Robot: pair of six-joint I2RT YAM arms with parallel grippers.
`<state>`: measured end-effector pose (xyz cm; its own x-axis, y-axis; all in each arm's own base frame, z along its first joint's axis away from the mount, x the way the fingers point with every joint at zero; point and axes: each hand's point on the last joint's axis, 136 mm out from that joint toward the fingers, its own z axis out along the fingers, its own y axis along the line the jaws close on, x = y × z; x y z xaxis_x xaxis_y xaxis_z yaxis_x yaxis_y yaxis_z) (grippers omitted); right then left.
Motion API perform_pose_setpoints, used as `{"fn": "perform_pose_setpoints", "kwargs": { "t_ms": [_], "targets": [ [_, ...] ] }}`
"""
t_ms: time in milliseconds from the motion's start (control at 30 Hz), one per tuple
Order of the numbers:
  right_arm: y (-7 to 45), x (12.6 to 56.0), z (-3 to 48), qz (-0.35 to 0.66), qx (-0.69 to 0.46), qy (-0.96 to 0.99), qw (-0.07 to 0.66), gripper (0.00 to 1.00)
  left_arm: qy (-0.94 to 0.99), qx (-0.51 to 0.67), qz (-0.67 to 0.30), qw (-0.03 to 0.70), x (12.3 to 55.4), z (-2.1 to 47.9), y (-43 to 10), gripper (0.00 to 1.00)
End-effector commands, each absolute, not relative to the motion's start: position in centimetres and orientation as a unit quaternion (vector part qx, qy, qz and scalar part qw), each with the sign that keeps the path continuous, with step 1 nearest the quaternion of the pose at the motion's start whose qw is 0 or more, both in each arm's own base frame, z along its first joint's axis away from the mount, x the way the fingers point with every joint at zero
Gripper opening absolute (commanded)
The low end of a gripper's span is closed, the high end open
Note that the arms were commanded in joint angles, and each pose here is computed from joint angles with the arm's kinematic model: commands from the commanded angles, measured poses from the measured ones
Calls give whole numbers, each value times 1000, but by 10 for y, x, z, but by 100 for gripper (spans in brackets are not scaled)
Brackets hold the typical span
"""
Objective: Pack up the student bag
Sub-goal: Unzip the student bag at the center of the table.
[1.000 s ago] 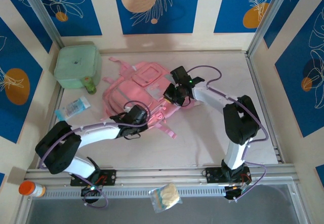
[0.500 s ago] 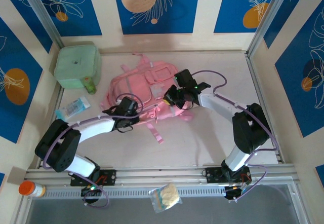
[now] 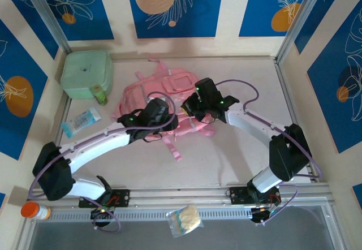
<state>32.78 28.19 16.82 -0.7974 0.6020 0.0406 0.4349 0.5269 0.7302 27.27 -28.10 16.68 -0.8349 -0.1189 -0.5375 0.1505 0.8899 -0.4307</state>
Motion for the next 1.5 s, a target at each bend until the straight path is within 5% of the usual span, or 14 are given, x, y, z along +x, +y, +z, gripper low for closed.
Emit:
{"fn": "perform_pose_setpoints", "kwargs": {
  "t_ms": [0,300,433,600,933,1033,1100,1367,1467],
  "targets": [
    [283,331,187,398,307,856,122,0,938,34,-208,276,272,157,-298,47],
    [257,321,154,361,324,869,99,0,952,9,-147,268,276,121,-286,45],
    [259,317,129,341,335,876,67,25,953,-19,-126,276,278,112,-270,40],
    [269,317,110,326,337,882,50,46,956,-41,-128,262,277,99,-261,37],
    [287,331,87,299,334,893,48,54,959,-59,-129,245,276,78,-257,33],
    [287,338,84,285,331,897,71,49,959,-61,-130,242,276,74,-257,31],
    [287,347,84,288,324,897,83,32,960,-63,-129,240,276,73,-256,31],
    [282,352,99,308,328,888,98,2,957,-51,-152,241,277,91,-266,32],
    [285,351,109,325,328,882,93,0,956,-40,-165,240,279,101,-277,33]
  ]
}}
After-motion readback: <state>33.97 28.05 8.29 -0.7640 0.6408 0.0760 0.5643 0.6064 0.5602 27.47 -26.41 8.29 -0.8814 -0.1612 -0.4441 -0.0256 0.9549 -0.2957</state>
